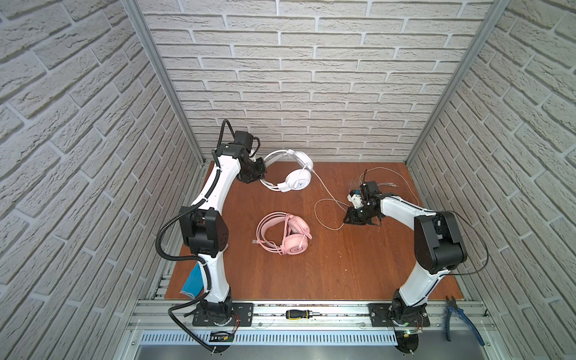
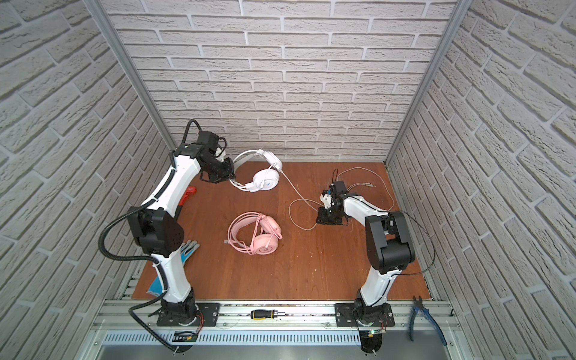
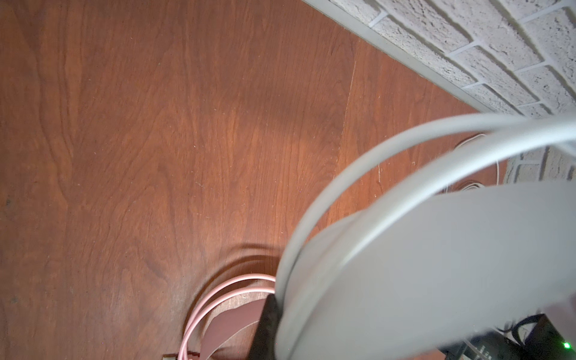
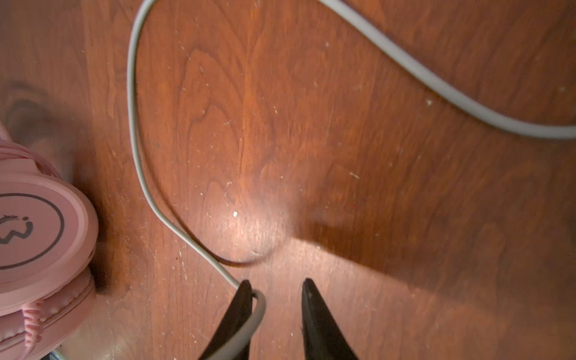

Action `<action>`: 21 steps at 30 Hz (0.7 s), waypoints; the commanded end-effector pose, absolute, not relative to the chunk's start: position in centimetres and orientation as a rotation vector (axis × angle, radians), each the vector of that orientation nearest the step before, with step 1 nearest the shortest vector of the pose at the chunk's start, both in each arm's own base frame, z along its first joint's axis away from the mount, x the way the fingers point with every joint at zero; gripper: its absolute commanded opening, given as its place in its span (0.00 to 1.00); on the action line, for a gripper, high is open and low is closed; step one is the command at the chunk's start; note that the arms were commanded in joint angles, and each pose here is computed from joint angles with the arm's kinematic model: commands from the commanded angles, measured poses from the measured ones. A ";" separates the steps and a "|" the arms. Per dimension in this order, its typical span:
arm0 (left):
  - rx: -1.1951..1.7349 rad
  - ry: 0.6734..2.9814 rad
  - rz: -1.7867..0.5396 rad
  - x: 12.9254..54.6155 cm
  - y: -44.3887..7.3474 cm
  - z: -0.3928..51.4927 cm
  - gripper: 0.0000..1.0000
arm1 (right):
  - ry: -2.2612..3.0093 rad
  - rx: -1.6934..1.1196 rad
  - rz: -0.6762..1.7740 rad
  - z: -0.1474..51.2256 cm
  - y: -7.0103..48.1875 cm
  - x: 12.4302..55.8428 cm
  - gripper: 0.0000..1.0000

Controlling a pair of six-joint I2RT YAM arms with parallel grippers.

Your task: Wrap the headphones

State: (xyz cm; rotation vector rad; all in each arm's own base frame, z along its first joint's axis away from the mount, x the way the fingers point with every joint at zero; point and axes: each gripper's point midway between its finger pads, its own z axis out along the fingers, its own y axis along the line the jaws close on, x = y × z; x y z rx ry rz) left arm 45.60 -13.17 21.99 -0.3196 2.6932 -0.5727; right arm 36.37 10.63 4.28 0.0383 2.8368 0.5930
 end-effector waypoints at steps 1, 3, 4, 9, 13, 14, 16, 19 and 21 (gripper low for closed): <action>-0.295 2.592 -0.668 45.8 -13.8 25.2 0.00 | 2.706 0.104 0.716 5.1 11.9 38.6 0.39; -0.296 2.590 -0.668 45.8 -13.8 25.2 0.00 | 2.666 0.140 0.747 5.1 12.1 38.8 0.47; -0.297 2.590 -0.669 45.8 -13.8 25.2 0.00 | 2.643 0.158 0.761 5.1 12.2 38.9 0.50; -0.319 2.586 -0.665 46.0 -13.7 25.0 0.00 | 2.566 0.242 0.842 4.6 13.0 38.6 0.49; -0.332 2.573 -0.674 46.3 -13.9 25.2 0.00 | 2.522 0.245 0.881 4.4 13.5 38.3 0.33; -0.336 2.573 -0.673 46.3 -13.8 25.2 0.00 | 2.514 0.237 0.879 4.6 13.5 38.1 0.29; -0.346 2.579 -0.656 46.4 -13.6 25.0 0.00 | 2.489 0.215 0.851 5.5 13.2 38.0 0.21; -0.352 2.584 -0.654 46.3 -13.6 24.7 0.00 | 2.441 0.157 0.800 7.4 12.7 37.9 0.15; -0.358 2.587 -0.652 46.4 -13.6 24.5 0.00 | 2.429 0.124 0.762 8.5 12.4 37.8 0.11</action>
